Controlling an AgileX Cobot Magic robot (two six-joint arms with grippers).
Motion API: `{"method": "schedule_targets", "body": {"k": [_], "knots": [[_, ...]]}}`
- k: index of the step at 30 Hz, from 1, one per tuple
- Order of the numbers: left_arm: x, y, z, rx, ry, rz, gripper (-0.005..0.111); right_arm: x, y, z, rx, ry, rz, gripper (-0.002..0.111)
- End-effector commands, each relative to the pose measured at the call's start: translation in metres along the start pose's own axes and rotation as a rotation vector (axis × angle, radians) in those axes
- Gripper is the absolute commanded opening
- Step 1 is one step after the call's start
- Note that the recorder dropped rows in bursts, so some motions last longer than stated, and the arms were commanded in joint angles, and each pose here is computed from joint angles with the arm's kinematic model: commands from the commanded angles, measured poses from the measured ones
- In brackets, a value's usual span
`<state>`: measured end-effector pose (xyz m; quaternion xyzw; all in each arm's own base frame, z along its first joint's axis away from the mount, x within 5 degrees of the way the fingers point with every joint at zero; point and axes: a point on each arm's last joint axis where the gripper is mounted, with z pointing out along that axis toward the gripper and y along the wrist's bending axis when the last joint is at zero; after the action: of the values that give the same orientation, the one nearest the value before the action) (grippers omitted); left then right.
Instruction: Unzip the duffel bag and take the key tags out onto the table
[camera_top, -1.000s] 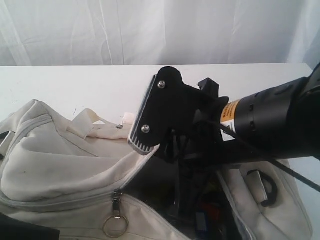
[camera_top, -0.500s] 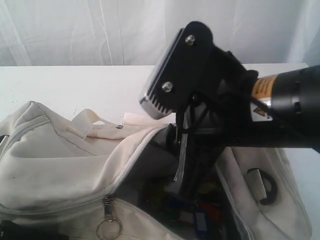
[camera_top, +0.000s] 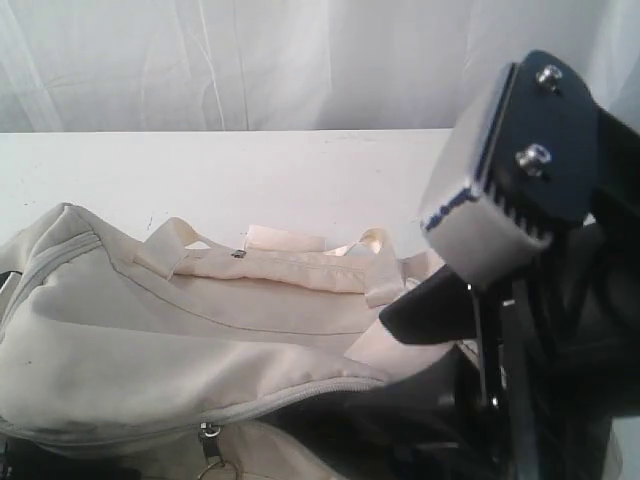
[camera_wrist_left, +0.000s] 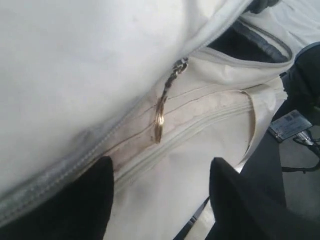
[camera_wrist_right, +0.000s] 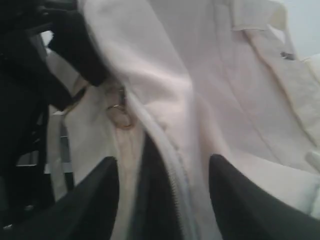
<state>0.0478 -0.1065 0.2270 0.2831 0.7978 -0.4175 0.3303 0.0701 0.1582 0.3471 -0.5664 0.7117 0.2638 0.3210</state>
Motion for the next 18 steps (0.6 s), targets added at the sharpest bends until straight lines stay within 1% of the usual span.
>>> {"method": "schedule_targets", "body": {"k": [1,6,8,12,14,16,18], "knots": [[0.003,0.001,0.002,0.000,0.020,0.037,0.060,-0.001,0.007,0.004,-0.102,-0.001,0.005,0.052],[0.003,0.003,0.005,-0.012,0.026,0.056,0.060,-0.002,0.004,0.026,-0.150,0.063,0.052,0.052],[0.002,0.004,0.005,-0.021,0.013,0.059,0.060,-0.001,0.000,0.043,-0.164,0.118,0.037,0.052],[0.002,0.003,0.005,-0.017,0.019,0.080,0.060,0.003,-0.006,0.069,-0.182,0.205,0.068,0.052],[0.004,0.002,0.005,0.003,0.043,0.101,0.057,0.004,-0.010,0.080,-0.177,0.223,0.081,0.052],[0.004,-0.001,0.005,0.028,0.041,0.049,0.056,0.003,-0.014,0.088,-0.153,0.206,0.089,0.052],[0.003,-0.002,0.005,0.036,0.032,0.031,0.056,0.001,-0.016,0.091,-0.132,0.186,0.090,0.052]]}}
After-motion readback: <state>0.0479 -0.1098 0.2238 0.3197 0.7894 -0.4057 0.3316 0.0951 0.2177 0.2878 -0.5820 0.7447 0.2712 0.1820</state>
